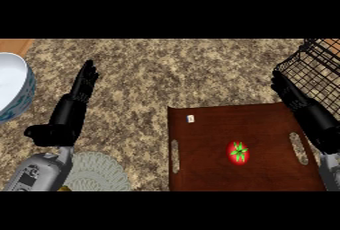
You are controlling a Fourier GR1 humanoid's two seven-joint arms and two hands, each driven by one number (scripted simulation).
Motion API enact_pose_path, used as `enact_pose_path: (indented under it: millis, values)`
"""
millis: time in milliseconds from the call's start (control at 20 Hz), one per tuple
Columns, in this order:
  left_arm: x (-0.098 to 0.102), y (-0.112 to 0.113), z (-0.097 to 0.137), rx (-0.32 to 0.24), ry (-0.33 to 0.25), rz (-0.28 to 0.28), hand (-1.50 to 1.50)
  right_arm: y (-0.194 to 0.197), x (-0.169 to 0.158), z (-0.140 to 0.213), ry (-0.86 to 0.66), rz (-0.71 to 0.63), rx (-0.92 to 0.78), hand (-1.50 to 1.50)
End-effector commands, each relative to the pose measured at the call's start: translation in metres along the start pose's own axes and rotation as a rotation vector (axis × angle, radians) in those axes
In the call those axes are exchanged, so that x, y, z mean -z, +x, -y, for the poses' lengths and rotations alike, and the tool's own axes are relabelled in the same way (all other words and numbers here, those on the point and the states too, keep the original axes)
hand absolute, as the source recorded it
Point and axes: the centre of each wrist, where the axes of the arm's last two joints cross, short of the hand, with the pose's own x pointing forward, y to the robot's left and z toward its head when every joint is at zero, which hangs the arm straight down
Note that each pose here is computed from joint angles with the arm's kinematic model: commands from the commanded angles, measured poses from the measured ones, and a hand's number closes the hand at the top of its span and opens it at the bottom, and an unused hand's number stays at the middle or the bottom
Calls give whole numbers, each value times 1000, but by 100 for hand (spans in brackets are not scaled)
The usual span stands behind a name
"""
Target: Pick the tomato from the tray and place it in the tiered basket
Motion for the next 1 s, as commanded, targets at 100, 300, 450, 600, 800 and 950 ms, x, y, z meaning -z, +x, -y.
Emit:
enact_pose_path:
  millis: [100,300,450,600,800,950]
  values:
    - [-37,-45,-11,42,107,-253,0,16,-17,20,-273,108,-48,150]
    - [-74,-82,-22,31,206,-472,0,-5,-54,86,-745,-152,-302,150]
    - [-98,-97,-24,13,224,-546,0,-33,-64,50,-1089,-123,125,-150]
    - [-106,-100,-1,7,214,-538,0,-22,-81,12,-1174,13,112,-150]
    - [-96,-104,4,-1,188,-533,0,17,-121,-21,-1050,22,80,-150]
    - [-95,-92,-12,-6,190,-526,0,19,-141,-28,-846,-197,-9,-150]
